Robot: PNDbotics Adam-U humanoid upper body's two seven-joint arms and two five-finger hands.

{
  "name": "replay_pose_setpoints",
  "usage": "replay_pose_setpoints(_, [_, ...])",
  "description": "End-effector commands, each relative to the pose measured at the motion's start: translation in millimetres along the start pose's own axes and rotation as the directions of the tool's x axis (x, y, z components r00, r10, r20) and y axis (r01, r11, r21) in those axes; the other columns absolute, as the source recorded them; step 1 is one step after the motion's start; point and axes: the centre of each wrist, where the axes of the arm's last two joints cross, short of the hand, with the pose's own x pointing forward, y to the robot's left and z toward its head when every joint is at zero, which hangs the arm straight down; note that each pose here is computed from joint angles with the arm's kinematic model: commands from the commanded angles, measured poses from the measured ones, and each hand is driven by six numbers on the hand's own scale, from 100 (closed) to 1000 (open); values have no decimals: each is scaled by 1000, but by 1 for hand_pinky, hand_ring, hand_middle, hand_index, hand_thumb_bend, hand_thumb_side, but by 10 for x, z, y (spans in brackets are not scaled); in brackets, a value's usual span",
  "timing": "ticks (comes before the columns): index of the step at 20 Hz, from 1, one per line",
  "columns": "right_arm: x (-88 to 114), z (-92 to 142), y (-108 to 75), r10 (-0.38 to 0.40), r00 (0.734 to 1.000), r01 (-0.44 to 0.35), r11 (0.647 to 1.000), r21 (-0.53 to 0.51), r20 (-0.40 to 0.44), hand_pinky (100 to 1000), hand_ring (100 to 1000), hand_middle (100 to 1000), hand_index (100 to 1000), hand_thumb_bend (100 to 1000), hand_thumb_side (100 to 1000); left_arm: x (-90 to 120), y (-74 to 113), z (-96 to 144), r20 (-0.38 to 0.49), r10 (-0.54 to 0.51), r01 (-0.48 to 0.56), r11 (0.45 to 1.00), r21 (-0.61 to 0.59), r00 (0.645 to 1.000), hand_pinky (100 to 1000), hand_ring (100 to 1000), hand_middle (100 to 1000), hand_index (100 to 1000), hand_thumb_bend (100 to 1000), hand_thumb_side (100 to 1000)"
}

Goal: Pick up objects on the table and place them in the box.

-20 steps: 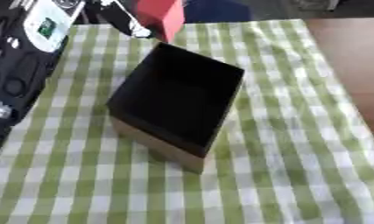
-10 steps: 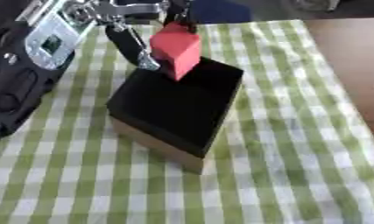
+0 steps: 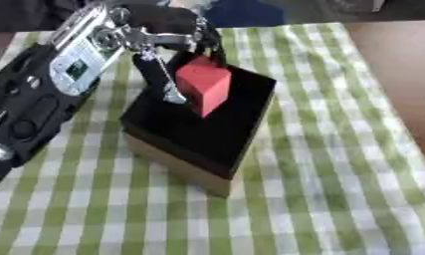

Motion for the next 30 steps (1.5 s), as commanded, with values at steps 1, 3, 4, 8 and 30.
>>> replay_pose_setpoints(1, [56,-33,-57,14,1000,-14,1000,-1,23,847,717,607,824,100,531,-49,-15,-24,-15,2,-2,1000,-10,1000,735,546,515,757,480,161])
replay_pose_setpoints(3, [57,-35,-55,12,1000,-12,1000,-1,24,847,717,607,824,100,530,-80,-81,-61,-23,14,-15,1000,-24,1000,737,552,522,762,473,181])
replay_pose_setpoints(4, [57,-35,-55,12,1000,-12,1000,-2,24,847,717,607,824,100,530,-94,-111,-75,-28,16,-17,999,-32,999,738,557,527,765,478,184])
replay_pose_setpoints(8, [56,-34,-52,11,1000,-11,1000,-1,23,847,716,607,825,100,530,-136,-211,-107,-40,9,-11,998,-69,999,753,601,579,791,528,214])
replay_pose_setpoints(30, [57,-32,-59,13,1000,-13,1000,-4,23,847,716,606,824,100,528,-156,-112,179,-78,-7,10,999,31,997,821,736,738,866,696,352])
